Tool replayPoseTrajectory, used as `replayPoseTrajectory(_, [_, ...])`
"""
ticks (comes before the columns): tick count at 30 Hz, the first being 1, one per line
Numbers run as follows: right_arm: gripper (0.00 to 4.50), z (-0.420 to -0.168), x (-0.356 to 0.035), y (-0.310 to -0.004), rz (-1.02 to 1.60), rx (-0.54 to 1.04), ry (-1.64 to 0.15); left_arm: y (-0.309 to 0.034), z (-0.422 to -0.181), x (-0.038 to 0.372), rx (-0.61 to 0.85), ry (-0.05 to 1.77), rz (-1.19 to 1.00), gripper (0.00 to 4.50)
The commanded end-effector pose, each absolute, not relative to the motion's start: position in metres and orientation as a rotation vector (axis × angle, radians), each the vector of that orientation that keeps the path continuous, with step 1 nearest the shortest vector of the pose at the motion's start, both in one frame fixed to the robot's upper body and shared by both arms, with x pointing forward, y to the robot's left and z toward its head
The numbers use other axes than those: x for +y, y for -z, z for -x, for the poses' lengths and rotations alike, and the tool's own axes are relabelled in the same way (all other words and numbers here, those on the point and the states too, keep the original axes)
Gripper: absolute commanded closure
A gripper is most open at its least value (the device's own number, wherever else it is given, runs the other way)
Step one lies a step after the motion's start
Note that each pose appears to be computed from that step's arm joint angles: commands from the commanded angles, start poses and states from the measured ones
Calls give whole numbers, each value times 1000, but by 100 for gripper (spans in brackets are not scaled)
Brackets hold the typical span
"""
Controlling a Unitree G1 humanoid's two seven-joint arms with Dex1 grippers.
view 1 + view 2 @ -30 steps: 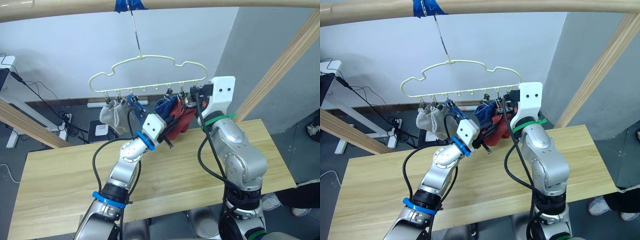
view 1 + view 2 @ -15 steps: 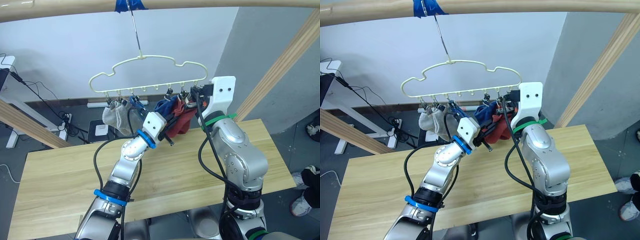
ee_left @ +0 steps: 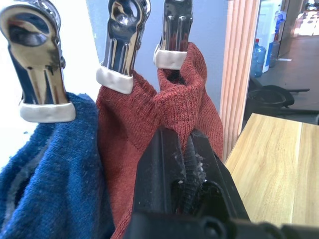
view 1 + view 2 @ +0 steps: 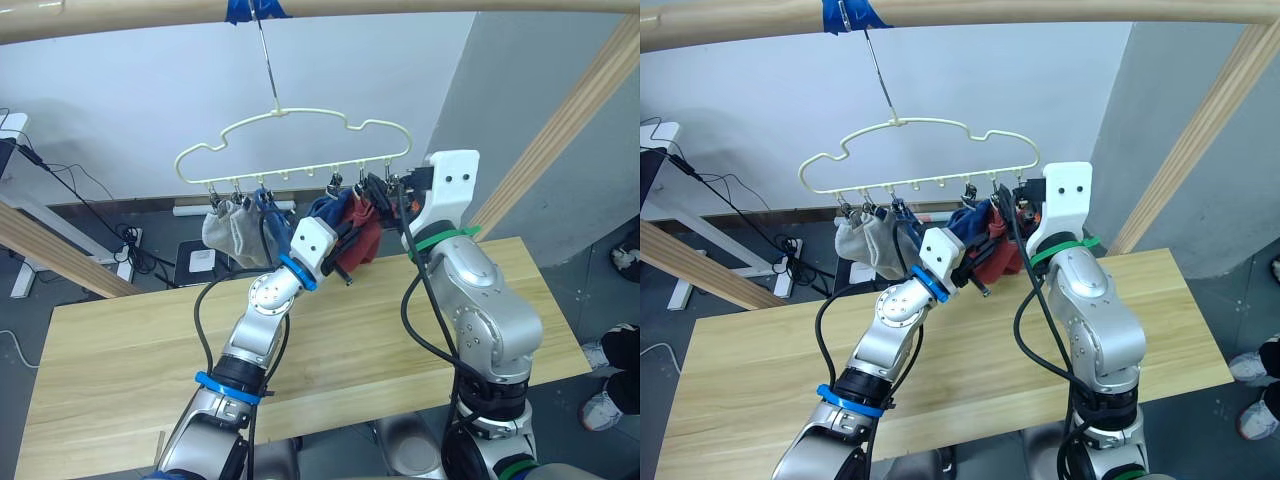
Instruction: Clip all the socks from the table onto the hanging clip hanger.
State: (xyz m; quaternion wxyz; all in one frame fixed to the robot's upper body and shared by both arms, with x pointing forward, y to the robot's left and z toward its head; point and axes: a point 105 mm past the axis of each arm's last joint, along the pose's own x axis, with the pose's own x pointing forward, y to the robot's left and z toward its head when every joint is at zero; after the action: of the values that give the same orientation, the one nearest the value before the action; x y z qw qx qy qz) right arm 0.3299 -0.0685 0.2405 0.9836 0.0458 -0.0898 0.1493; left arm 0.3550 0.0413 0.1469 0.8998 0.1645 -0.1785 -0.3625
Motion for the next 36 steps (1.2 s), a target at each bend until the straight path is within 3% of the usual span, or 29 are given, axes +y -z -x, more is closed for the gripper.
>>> replayPoseTrajectory(1, [0, -318, -73, -256, -102, -248, -325, -155, -349, 37, -381, 794, -329, 319])
replayPoseTrajectory(12, [0, -289, -109, -232, 218, -142, -627, -141, -313, 78, -195, 998, -339, 3])
replayPoseTrajectory(16, [0, -278, -113, -227, 357, -83, -814, -150, -288, 104, -138, 1075, -346, 1])
replayPoseTrajectory(22, [0, -268, -128, -223, 537, 10, -1030, -155, -267, 165, 31, 968, -372, 1])
replayPoseTrajectory(28, [0, -278, -153, -232, 614, 13, -1049, -157, -269, 234, 175, 654, -407, 1])
replayPoseTrajectory(34, [0, -290, -165, -234, 619, 11, -1025, -157, -269, 265, 220, 563, -477, 1])
replayPoseTrajectory(36, [0, -294, -166, -235, 631, -4, -1016, -165, -273, 266, 175, 559, -447, 1])
